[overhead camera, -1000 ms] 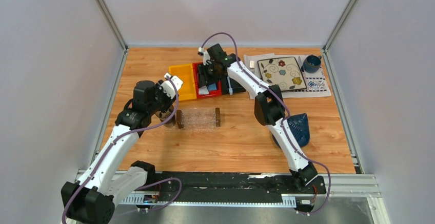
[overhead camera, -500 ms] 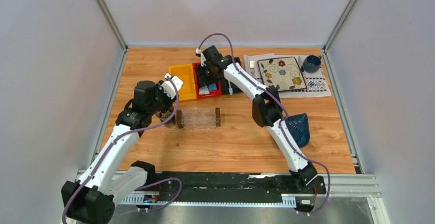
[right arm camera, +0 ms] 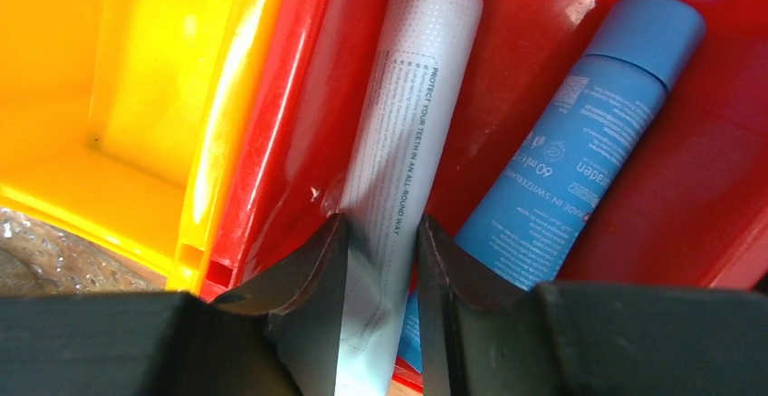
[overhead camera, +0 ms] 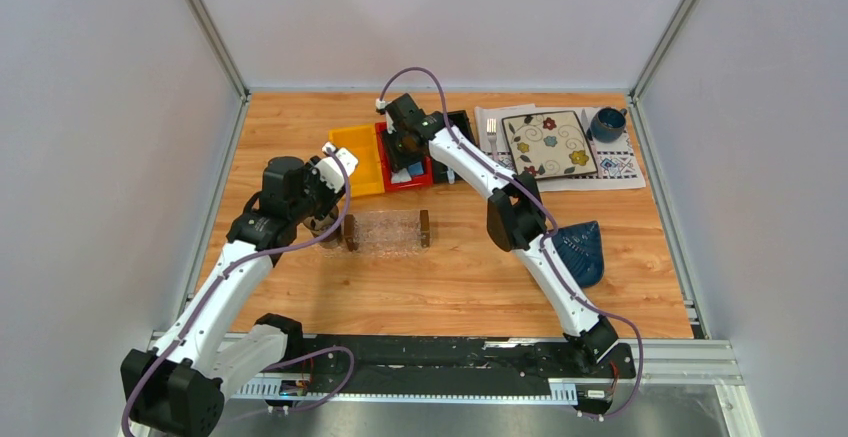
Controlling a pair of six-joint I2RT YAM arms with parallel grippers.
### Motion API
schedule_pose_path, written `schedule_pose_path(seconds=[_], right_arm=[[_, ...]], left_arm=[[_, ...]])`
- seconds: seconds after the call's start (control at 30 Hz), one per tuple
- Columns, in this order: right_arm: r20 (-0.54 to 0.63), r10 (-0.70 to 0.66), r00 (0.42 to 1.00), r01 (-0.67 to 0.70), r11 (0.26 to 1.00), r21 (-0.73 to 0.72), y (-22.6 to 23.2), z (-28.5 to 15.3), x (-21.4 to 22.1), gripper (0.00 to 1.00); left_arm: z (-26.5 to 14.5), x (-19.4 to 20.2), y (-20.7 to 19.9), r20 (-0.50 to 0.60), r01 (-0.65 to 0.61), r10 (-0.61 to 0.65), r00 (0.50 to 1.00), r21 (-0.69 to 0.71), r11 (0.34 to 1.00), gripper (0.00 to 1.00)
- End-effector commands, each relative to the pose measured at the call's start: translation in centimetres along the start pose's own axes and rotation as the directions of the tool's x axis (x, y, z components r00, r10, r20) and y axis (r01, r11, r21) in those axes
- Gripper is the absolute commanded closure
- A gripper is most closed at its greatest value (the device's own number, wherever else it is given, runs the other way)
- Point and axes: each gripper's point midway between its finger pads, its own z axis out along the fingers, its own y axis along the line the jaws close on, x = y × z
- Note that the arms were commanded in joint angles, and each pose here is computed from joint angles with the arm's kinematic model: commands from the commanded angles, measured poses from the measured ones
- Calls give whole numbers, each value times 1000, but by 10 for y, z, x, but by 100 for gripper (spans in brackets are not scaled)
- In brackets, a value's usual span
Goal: Prepare toiletry sets of a toothbrush and toothpaste on the tray
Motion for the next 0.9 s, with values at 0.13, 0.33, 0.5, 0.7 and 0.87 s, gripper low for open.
schedule_pose_path(seconds=[0.13, 0.33, 0.5, 0.7, 0.87], right_arm=[[-116, -23, 993, 37, 992, 119, -36, 17, 36, 78], [-66, -19, 998, 26, 993, 112, -32, 3, 18, 88], [-32, -12, 999, 16, 994, 111, -29, -11, 5, 95], [32, -11, 999, 7, 994, 110, -25, -40, -18, 100], [54, -15, 998, 9, 994, 108, -22, -57, -27, 100]], left_arm=[[2, -9, 5, 35, -14, 14, 999, -18, 1000, 48], [2, -9, 6, 34, -17, 18, 999, -25, 1000, 48], [1, -10, 7, 38, -14, 15, 999, -28, 1000, 48], [2, -14, 10, 41, -11, 12, 999, -36, 999, 48], [4, -17, 13, 38, -2, 3, 999, -41, 999, 48]])
